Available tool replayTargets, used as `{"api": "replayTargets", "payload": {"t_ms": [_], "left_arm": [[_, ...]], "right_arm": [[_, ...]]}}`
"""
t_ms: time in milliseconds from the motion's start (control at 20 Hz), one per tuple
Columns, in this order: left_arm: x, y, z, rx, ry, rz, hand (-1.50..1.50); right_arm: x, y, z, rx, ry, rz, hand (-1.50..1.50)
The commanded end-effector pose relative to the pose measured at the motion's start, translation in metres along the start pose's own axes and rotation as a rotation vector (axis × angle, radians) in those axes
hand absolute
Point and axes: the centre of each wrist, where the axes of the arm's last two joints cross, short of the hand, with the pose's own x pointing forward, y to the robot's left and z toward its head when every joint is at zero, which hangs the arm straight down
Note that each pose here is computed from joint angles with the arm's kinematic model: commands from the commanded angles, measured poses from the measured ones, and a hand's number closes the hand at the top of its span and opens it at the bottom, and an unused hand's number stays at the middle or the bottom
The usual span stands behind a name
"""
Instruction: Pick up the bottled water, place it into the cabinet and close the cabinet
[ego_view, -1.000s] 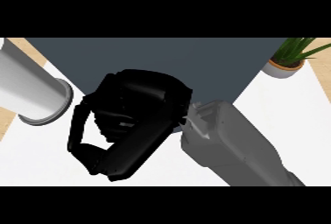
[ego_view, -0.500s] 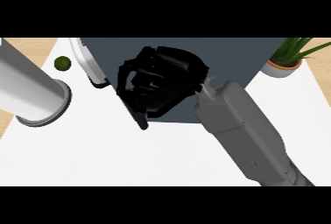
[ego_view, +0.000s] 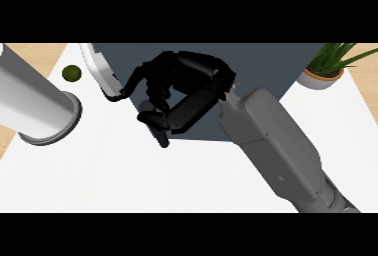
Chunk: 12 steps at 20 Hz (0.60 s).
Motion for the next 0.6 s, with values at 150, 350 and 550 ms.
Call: {"api": "replayTargets", "payload": {"t_ms": [150, 350, 550], "left_arm": [[-0.002, -0.006, -0.005, -0.045, -0.009, 0.016, -1.50], [0.002, -0.005, -0.016, -0.056, -0.025, 0.015, -1.50], [-0.007, -0.010, -0.022, -0.079, -0.011, 0.015, -1.50]], "right_arm": [[0.049, -0.026, -0.002, -0.245, -0.150, 0.095, -1.50], [0.067, -0.030, 0.001, -0.284, -0.162, 0.107, -1.50], [0.062, -0.030, -0.001, -0.297, -0.170, 0.121, -1.50]]}}
